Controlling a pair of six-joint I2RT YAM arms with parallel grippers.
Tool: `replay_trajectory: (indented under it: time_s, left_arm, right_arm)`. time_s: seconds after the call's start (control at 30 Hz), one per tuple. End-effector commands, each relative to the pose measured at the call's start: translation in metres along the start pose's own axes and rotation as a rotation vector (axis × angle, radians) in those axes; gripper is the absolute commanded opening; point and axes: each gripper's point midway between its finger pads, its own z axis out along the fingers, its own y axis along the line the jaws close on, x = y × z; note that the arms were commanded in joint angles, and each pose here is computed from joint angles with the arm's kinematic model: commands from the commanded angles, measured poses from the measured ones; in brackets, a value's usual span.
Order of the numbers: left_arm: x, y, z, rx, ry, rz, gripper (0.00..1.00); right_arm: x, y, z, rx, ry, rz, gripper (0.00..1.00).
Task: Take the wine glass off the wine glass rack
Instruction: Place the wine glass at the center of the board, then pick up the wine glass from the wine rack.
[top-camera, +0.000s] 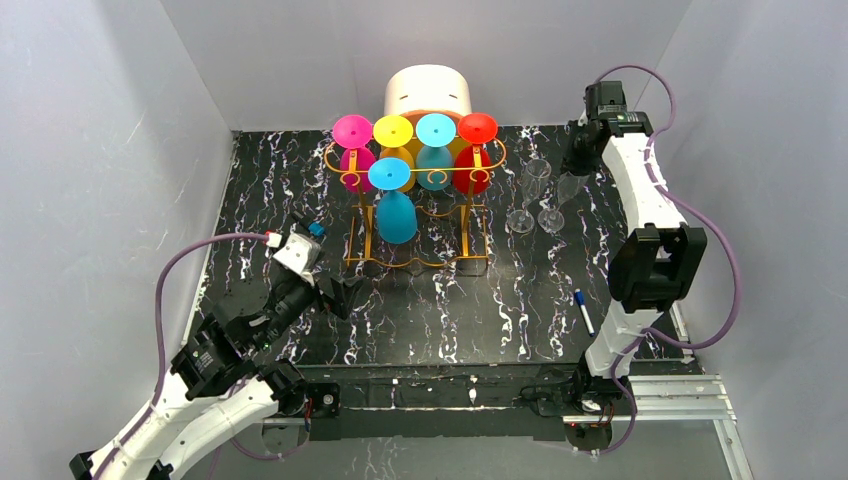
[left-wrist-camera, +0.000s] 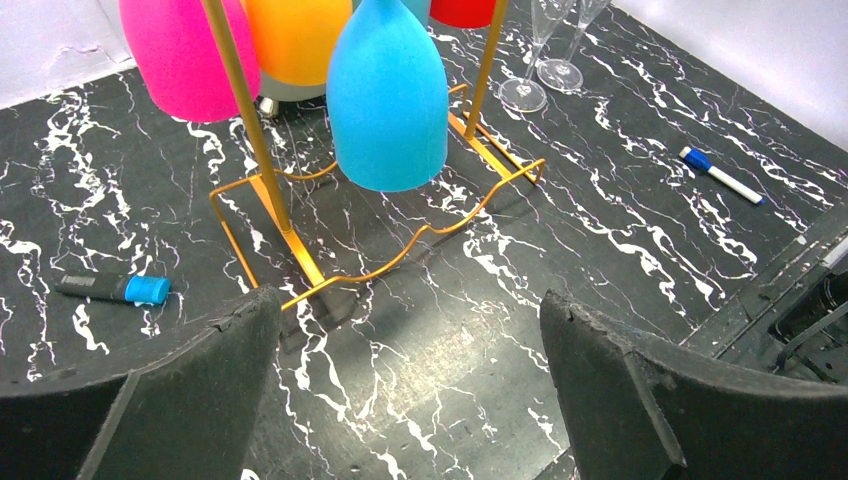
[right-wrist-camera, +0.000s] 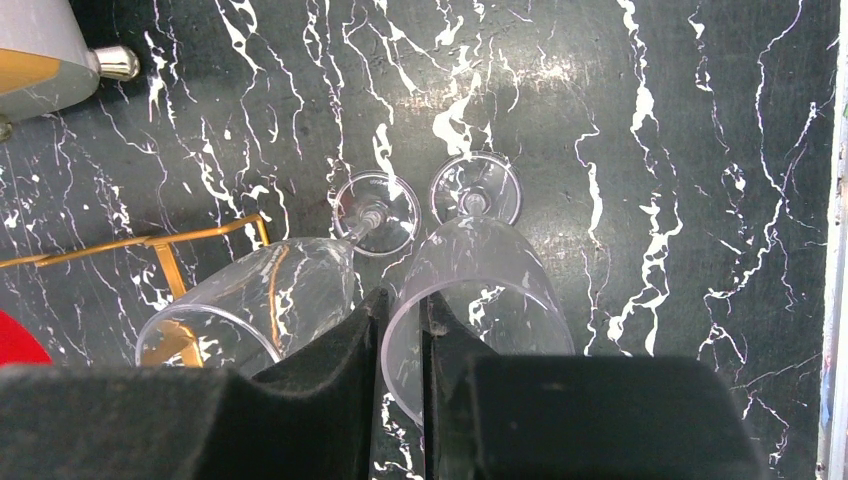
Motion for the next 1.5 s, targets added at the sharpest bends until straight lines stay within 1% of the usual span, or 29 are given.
replay_trajectory:
  time_s: [0.0, 0.23, 0.6, 0.97, 1.13, 1.17, 1.23, 1.33, 1.47]
  left_arm:
    - [-0.017, 0.003, 0.0, -0.015, -0.031, 0.012, 0.98]
    - [-0.015, 0.0, 0.0, -0.001, -0.028, 0.005, 0.98]
    - [-0.013, 0.001, -0.003, -0.007, -0.026, 0.002, 0.98]
    - [-0.008, 0.003, 0.001, -0.025, 0.006, -0.011, 0.98]
    - [-0.002, 0.01, 0.003, -0.071, 0.04, -0.027, 0.98]
    - [0.0, 0.01, 0.004, -0.078, 0.05, -0.029, 0.98]
    - [0.002, 0.011, 0.005, -0.088, 0.061, -0.034, 0.98]
    - [0.004, 0.014, 0.007, -0.111, 0.064, -0.05, 0.98]
    - [0.007, 0.022, 0.007, -0.158, 0.072, -0.055, 0.98]
  right_arm:
    - [-0.016, 0.009, -0.015, -0.032, -0.039, -0.004, 0.26]
    - [-0.026, 0.013, -0.025, -0.043, -0.07, -0.005, 0.27]
    - [-0.031, 0.018, -0.042, -0.073, -0.106, 0.002, 0.28]
    - [-0.038, 0.021, -0.078, -0.1, -0.197, 0.003, 0.29]
    - [-0.027, 0.033, -0.103, -0.19, -0.23, 0.028, 0.29]
    - [-0.023, 0.035, -0.109, -0.208, -0.24, 0.038, 0.3]
    - [-0.015, 0.039, -0.121, -0.247, -0.268, 0.06, 0.34]
    - [0.0, 0.041, -0.135, -0.296, -0.313, 0.098, 0.45]
    - [0.025, 0.045, -0.151, -0.365, -0.335, 0.146, 0.5]
